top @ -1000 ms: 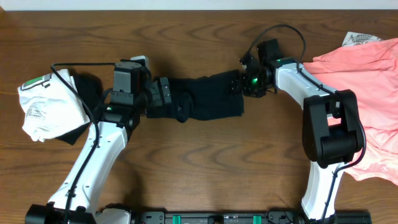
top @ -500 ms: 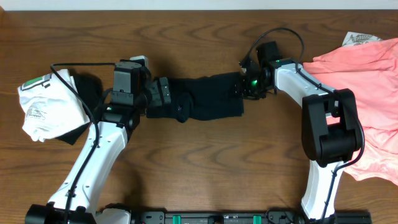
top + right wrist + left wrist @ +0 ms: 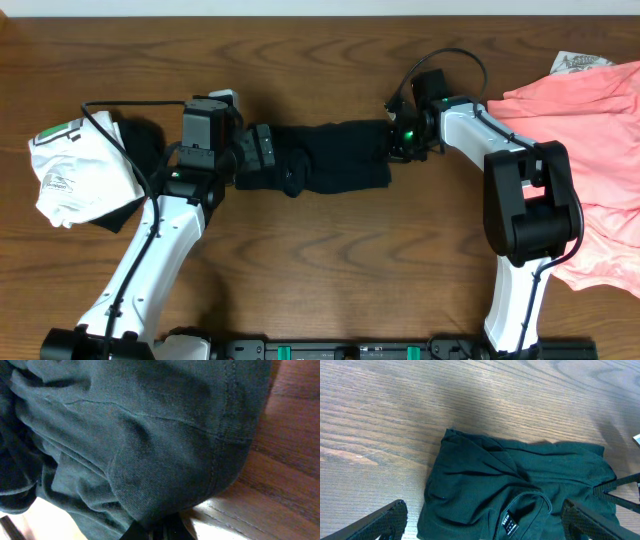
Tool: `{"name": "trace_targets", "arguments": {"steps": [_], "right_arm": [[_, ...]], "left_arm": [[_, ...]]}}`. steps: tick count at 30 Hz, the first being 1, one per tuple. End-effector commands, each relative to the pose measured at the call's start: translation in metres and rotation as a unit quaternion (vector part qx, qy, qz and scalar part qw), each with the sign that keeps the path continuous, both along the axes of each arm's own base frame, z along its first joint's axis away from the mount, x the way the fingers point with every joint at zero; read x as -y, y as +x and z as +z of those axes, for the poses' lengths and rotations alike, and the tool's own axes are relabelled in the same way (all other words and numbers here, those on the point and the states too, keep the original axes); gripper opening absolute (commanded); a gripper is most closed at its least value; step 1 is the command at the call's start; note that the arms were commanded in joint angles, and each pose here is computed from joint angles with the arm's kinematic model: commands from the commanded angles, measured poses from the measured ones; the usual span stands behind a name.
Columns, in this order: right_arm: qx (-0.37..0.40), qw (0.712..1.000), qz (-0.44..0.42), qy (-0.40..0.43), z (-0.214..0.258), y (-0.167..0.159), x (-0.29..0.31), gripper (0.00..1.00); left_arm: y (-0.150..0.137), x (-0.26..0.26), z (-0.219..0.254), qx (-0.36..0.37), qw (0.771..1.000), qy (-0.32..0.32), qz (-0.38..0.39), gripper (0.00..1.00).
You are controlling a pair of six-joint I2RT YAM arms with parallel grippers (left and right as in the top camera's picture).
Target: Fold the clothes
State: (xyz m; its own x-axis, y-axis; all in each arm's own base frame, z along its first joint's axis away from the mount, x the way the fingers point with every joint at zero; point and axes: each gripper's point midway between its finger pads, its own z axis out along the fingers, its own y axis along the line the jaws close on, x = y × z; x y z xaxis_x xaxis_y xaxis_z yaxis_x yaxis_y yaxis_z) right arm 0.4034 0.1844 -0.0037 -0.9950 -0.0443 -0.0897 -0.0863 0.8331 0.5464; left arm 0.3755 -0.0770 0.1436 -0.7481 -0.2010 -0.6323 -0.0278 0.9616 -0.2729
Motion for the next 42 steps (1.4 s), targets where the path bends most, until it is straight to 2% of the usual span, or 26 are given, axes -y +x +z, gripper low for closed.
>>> {"name": "trace_targets", "arguments": {"steps": [1,6,19,23,29,35,38,42], "right_arm": [[-0.043,0.998,-0.005,-0.052,-0.042,-0.019,0.014,0.01],[-0.027,0.998,-0.028,-0.049,-0.022,-0.006,0.03,0.01],[0.049,0.984,-0.108,-0.132,0.057,0.012,0.121,0.01],[0.077,0.983,-0.095,-0.139,0.079,0.011,0.127,0.01],[0.113,0.983,-0.047,-0.136,0.109,0.001,0.1,0.01],[0.119,0.983,0.019,-0.137,0.111,-0.02,0.041,0.01],[0.13,0.979,0.037,-0.156,0.11,-0.027,0.016,0.01],[0.15,0.977,0.054,-0.142,0.116,-0.032,-0.018,0.01]], "left_arm": [[0.001,-0.004,0.0,0.001,1.0,0.008,0.003,0.98],[0.001,-0.001,0.0,0.0,1.0,0.002,-0.002,0.98],[-0.002,0.0,-0.002,-0.007,1.0,0.003,-0.005,0.98],[-0.003,0.0,-0.003,-0.01,1.0,0.003,-0.005,0.98],[-0.004,0.0,-0.003,-0.011,1.0,0.004,-0.005,0.98],[-0.004,0.0,-0.003,-0.011,1.0,0.004,-0.005,0.98],[-0.004,0.0,-0.003,-0.011,1.0,0.004,-0.005,0.98],[-0.005,0.0,-0.004,-0.015,1.0,0.004,-0.005,0.98]]}}
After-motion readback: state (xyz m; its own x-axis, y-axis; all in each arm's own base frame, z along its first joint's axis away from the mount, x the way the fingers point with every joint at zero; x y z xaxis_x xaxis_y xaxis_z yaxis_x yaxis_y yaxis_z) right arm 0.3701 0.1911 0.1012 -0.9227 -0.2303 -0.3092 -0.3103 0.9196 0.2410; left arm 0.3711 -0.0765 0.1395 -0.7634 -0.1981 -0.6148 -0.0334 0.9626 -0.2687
